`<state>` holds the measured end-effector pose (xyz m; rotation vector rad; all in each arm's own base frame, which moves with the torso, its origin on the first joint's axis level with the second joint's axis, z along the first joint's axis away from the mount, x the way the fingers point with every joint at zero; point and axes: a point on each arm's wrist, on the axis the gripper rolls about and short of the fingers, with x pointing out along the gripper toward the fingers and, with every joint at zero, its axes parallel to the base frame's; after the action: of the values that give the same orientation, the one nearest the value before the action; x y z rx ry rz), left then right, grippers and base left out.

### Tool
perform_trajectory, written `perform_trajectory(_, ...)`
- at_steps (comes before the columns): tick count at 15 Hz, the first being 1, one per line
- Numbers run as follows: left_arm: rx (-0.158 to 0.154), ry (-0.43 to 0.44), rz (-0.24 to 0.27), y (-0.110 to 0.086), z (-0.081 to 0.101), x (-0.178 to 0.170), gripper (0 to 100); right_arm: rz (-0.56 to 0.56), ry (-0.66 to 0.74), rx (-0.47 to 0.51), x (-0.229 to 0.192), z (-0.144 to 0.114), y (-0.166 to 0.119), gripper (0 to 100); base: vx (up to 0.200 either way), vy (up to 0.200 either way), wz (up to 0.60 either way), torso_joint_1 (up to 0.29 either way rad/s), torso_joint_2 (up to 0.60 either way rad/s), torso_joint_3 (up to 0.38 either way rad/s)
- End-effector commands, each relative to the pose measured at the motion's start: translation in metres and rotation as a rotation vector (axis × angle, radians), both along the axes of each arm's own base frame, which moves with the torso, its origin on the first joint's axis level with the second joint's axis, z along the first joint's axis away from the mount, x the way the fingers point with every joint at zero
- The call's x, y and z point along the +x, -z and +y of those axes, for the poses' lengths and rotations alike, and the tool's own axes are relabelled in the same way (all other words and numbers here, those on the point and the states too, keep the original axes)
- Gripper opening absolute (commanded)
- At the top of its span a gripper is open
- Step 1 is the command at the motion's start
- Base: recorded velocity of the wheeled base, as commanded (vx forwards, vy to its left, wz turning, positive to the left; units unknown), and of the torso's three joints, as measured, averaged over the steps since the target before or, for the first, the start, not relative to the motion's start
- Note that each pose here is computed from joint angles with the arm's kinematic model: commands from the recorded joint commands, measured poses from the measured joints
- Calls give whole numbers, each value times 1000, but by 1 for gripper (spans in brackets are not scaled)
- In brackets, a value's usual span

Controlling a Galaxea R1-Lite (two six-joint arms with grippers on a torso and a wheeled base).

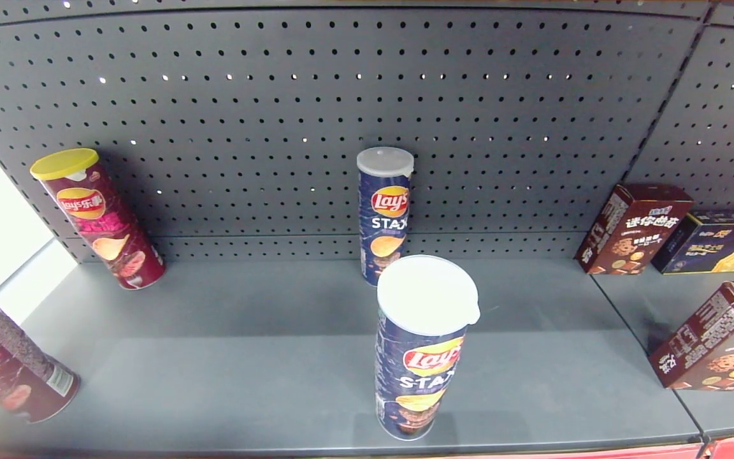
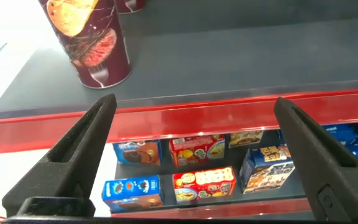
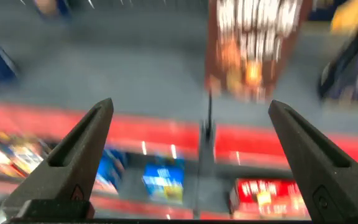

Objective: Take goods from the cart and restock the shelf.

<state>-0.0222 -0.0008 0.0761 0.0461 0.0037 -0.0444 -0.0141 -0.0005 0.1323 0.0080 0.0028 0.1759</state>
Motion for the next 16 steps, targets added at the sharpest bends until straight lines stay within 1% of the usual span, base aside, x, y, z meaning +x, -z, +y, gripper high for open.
perform_trajectory(1,0,-1,3,0,0,0,100,49,-169,4,45,10,-82,100,0,0,0,0,0,0)
perform_trajectory(2,-2,0,3,0,0,0,100,65,-200,-1,55,13,-90,100,0,0,0,0,0,0)
perform_trajectory(4,-2,0,3,0,0,0,100,112,-365,-42,76,26,-98,100,0,0,0,0,0,0)
perform_trajectory(6,-2,0,2,0,0,0,100,114,-480,-88,99,45,-105,100,0,0,0,0,0,0)
perform_trajectory(7,-2,0,2,0,0,0,100,109,-530,-126,114,59,-108,100,0,0,0,0,0,0)
perform_trajectory(8,-2,0,2,0,0,0,100,109,-530,-126,114,59,-108,100,0,0,0,0,0,0)
perform_trajectory(9,-2,0,3,0,0,0,100,146,-581,-175,134,77,-101,100,0,0,0,0,0,0)
perform_trajectory(11,-3,0,2,0,0,0,100,196,-605,-222,144,86,-89,100,0,0,0,0,0,0)
perform_trajectory(13,-2,0,2,0,0,0,100,244,-667,-291,151,101,-76,100,0,0,0,0,0,0)
perform_trajectory(14,-2,2,2,0,0,0,100,268,-689,-302,153,107,-71,100,0,0,0,0,0,0)
perform_trajectory(16,-2,2,2,0,0,0,100,295,-688,-315,158,111,-66,100,0,0,0,0,0,0)
